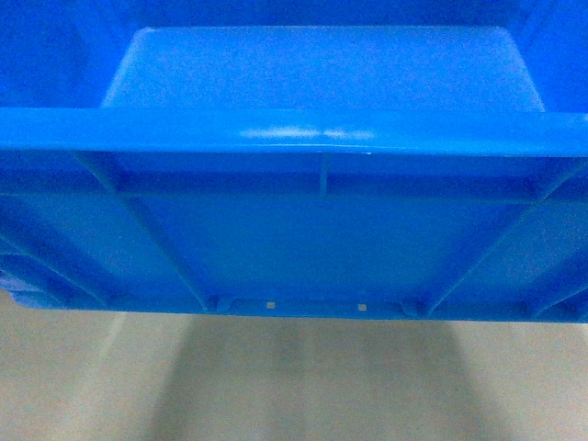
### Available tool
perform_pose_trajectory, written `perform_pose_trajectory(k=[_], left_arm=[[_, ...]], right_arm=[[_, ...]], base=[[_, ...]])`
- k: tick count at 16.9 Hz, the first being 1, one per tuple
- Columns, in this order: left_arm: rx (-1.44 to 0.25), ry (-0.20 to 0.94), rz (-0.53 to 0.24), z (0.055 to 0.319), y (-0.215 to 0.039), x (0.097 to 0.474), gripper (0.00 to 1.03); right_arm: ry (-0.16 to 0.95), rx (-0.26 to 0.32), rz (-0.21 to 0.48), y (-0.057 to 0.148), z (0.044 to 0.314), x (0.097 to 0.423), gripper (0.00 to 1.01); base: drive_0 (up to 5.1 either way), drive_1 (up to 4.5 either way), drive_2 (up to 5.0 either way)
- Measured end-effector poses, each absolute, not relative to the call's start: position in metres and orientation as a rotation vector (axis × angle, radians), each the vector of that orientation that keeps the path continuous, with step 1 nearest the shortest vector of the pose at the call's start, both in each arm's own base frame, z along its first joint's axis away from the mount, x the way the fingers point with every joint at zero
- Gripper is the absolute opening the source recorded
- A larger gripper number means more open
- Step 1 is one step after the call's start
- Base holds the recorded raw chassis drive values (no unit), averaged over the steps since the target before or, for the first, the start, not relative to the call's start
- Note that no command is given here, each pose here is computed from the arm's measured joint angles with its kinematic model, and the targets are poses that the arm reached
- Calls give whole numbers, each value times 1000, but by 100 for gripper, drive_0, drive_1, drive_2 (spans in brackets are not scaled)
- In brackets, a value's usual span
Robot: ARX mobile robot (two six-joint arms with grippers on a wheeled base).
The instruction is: Place box next to blue box on left shelf
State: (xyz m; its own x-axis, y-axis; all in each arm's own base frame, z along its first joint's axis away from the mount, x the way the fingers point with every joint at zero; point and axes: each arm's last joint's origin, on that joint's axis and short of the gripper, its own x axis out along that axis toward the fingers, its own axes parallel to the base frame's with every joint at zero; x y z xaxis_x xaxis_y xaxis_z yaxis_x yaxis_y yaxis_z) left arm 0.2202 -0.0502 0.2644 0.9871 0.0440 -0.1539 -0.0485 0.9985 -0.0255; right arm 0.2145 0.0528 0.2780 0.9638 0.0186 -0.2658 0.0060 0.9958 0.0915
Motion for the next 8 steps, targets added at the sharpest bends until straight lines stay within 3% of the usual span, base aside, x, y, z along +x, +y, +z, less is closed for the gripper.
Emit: perform_pose_trajectory(k=[8], left_arm=[[-31,148,46,265,-50,220,10]], right_arm=[[264,93,7,53,279,215,9]], base=[[0,0,0]])
